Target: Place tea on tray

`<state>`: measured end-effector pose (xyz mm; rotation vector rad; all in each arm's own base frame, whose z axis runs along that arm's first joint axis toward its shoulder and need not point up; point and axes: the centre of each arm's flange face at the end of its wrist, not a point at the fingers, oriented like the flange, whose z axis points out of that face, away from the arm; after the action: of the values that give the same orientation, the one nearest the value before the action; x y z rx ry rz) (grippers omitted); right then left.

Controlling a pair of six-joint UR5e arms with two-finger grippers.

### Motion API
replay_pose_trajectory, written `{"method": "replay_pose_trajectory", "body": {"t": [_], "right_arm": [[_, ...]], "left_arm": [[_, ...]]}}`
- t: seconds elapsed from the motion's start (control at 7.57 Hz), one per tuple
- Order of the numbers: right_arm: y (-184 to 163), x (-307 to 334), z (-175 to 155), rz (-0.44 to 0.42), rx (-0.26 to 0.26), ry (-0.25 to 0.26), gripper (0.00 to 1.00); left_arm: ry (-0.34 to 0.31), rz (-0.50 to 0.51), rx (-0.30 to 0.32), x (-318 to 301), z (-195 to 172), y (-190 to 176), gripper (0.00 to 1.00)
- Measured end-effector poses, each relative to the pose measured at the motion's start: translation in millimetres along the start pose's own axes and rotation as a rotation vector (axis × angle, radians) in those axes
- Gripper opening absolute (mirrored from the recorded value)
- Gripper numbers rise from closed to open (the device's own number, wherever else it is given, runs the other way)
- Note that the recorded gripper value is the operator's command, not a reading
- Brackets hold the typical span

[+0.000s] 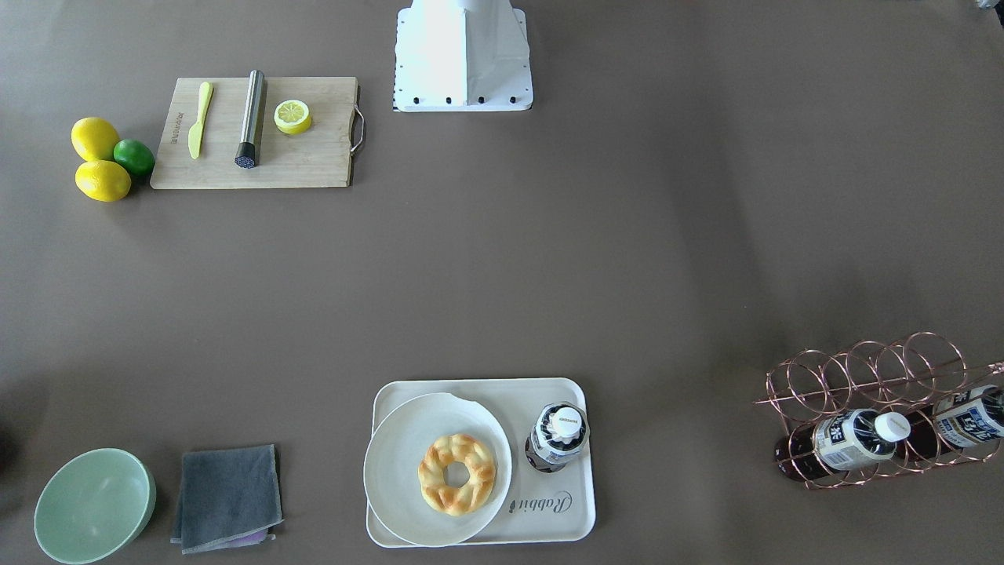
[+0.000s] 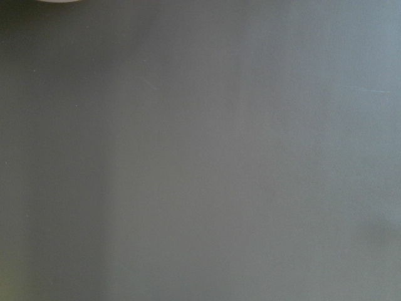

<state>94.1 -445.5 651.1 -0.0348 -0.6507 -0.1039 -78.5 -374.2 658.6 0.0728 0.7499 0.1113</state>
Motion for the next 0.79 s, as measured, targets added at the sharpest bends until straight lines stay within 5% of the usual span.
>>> {"method": "replay_pose_trajectory", "body": {"t": [0.79], "right_arm": [[2.6, 0.7, 1.7, 0.001, -0.003, -0.002, 1.0]], "left_arm": [[0.004, 0.005, 0.011, 2.5, -4.2, -1.2, 0.99]]}}
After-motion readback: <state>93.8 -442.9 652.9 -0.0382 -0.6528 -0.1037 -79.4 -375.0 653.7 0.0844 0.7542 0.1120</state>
